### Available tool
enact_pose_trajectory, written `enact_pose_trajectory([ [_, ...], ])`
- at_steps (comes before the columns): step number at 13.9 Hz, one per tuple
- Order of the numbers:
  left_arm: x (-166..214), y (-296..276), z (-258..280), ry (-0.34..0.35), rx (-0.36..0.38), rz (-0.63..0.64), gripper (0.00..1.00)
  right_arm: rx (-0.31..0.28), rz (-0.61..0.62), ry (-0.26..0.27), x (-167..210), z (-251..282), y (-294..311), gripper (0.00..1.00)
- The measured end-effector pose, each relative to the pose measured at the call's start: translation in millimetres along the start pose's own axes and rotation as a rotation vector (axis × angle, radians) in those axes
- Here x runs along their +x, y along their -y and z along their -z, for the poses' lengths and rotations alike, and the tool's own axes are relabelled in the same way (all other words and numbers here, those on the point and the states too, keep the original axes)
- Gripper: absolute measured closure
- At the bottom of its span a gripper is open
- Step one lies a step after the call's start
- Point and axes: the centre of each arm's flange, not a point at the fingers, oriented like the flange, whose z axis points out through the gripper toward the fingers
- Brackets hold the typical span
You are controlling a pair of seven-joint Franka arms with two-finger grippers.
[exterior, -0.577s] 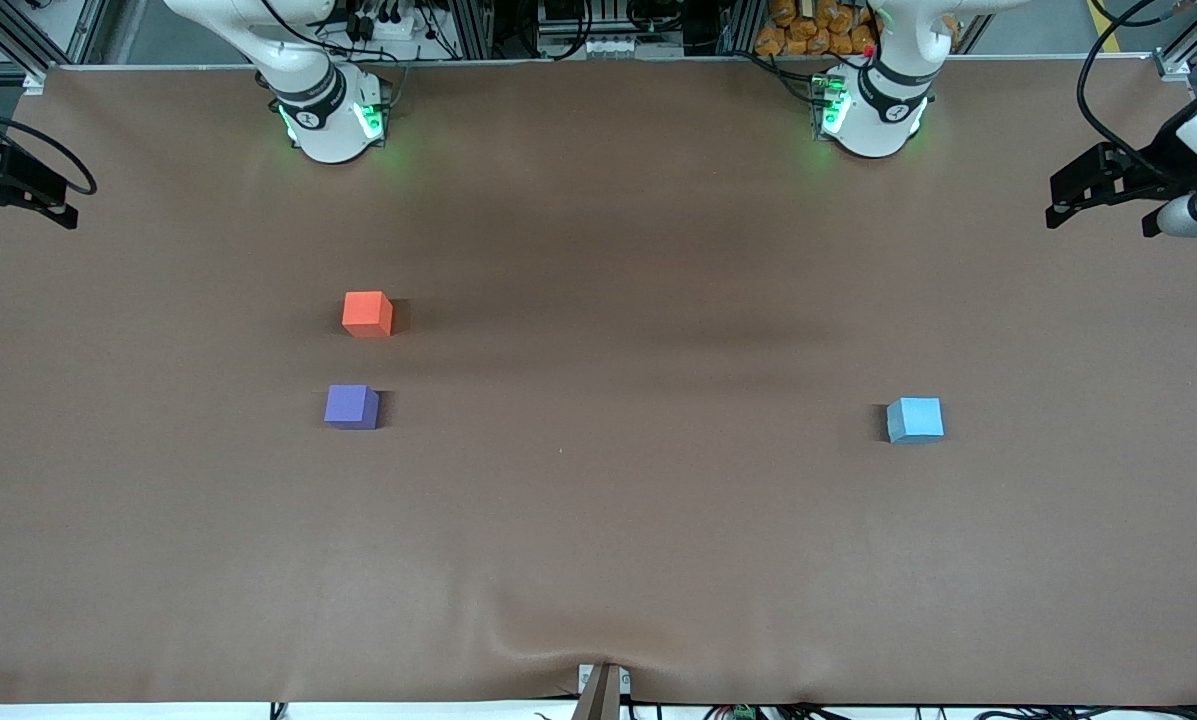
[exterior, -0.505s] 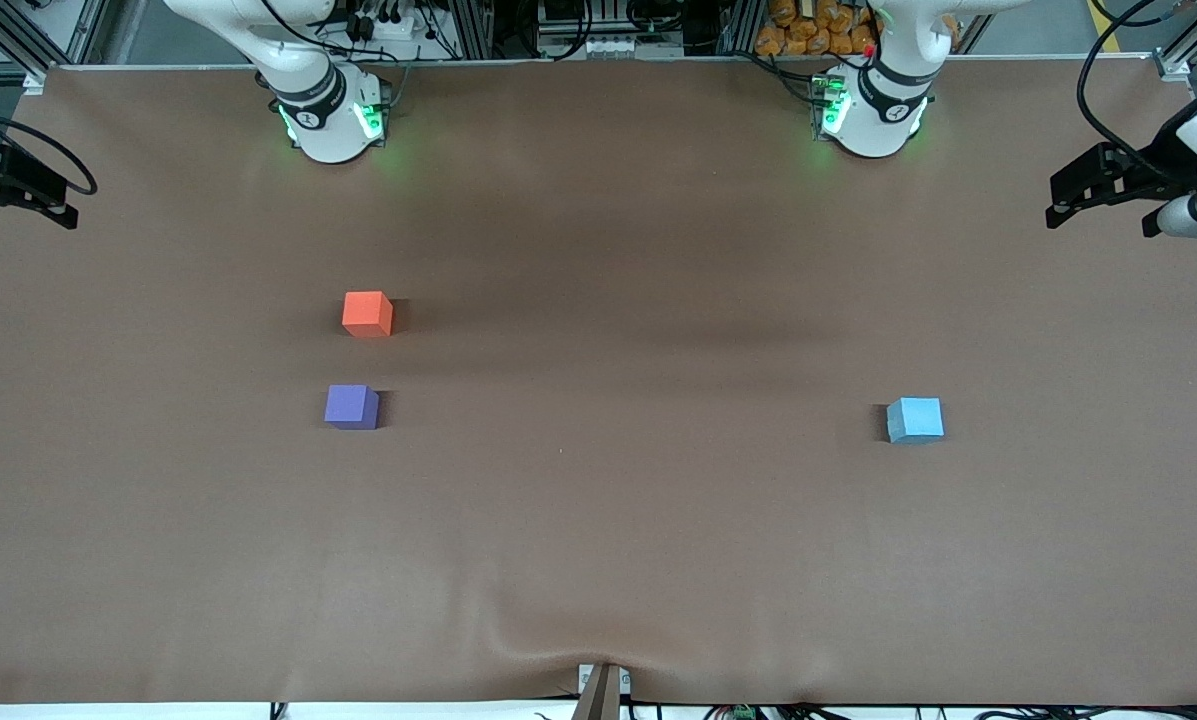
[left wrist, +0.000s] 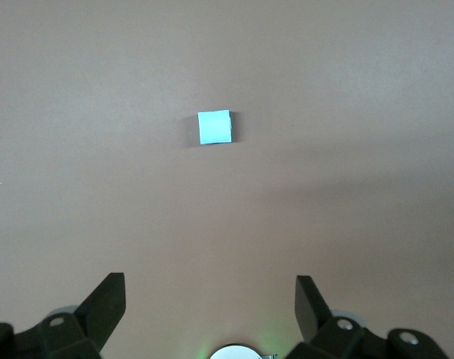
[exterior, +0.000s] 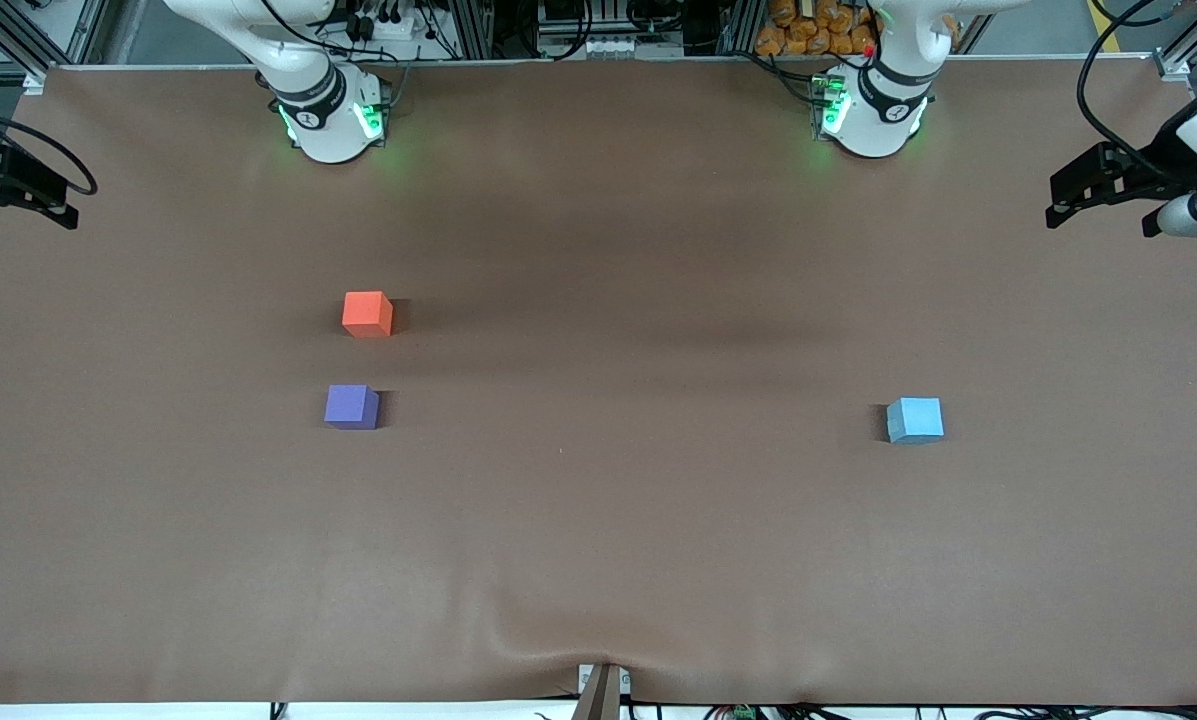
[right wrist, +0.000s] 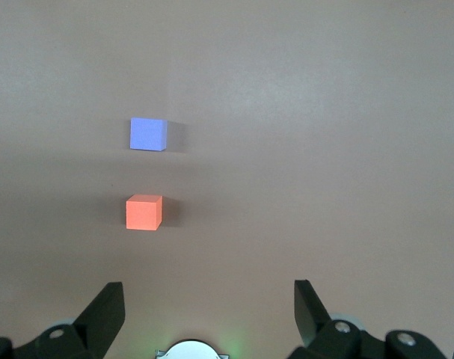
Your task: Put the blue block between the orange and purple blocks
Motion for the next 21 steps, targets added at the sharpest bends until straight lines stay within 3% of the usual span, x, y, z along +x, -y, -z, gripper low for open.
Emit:
enact_pose_trajectory([
  [6,47,16,-73,0.082,-0.007,0.021,0.0,0.0,0.0,0.002,0,0,0,0.0],
  [13,135,34,-265,0.177,0.015,0.023,0.0,0.001,-0.003,0.008,0,-2,-1,0.0],
  [21,146,34,-414,0.246,0.013,0.166,0.0,0.002,-0.003,0.009,0,-2,-1,0.0],
])
